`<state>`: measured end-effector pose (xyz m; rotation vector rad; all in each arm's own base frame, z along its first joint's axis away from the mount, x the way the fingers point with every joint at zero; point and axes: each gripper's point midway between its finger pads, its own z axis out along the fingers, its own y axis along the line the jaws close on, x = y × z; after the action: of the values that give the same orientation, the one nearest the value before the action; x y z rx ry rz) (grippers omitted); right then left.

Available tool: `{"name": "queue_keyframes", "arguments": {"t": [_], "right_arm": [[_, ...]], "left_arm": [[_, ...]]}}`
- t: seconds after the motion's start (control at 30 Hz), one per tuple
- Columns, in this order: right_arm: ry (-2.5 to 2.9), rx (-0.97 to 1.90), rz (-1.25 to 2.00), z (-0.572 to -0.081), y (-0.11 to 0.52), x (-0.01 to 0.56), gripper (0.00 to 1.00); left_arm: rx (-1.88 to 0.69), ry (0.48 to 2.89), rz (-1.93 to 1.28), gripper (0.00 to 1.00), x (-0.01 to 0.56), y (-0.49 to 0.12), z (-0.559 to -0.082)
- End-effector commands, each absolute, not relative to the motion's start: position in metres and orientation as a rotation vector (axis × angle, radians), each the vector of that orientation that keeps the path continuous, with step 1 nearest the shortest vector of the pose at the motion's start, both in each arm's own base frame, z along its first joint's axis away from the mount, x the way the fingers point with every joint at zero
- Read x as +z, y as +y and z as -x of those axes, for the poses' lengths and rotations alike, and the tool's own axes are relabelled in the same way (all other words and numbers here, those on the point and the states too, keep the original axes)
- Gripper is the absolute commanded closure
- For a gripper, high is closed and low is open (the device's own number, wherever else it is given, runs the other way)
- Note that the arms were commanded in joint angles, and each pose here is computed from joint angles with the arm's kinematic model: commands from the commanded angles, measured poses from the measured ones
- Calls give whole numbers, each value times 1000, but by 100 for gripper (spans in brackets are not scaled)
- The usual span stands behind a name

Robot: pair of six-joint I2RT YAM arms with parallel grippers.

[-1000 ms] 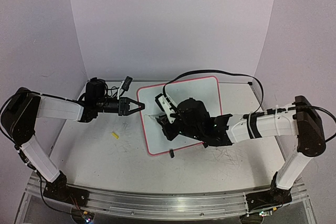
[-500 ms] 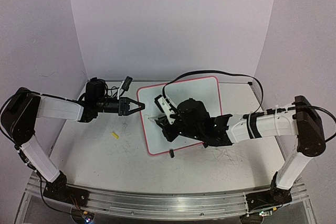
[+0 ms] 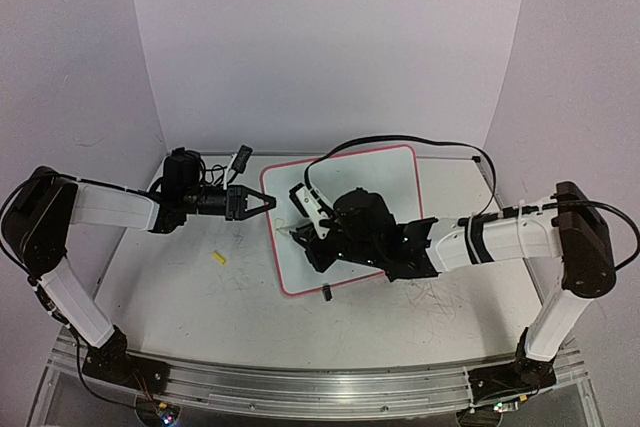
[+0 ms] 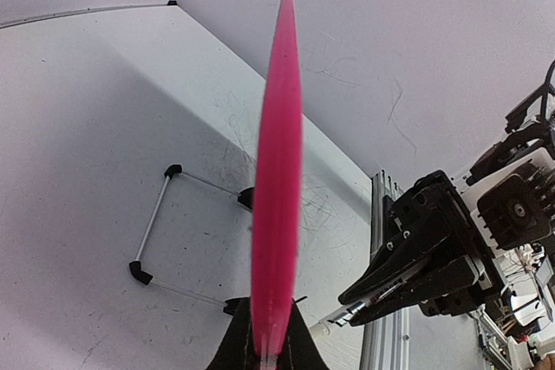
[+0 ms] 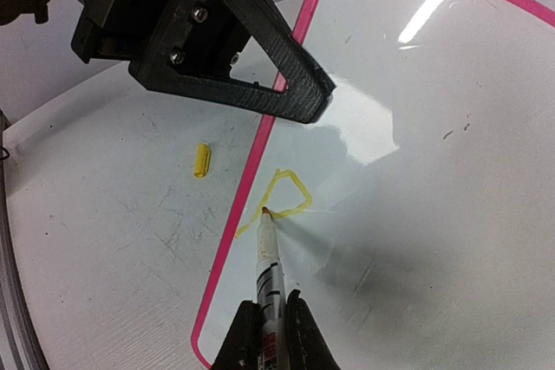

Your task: Write a sentence on the whiteboard

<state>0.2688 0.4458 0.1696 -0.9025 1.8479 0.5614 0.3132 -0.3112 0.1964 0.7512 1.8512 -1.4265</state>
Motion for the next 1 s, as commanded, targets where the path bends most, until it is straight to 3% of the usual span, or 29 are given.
{"name": "queue_keyframes", "arguments": {"t": [0.0, 0.97], "right_arm": [[1848, 557, 872, -278, 452, 176, 100], [1909, 427, 746, -284, 412, 167, 100]], "left_arm": [[-1453, 1793, -789, 100, 211, -315, -311], [-1452, 1795, -783, 100, 211, -315, -312]]}}
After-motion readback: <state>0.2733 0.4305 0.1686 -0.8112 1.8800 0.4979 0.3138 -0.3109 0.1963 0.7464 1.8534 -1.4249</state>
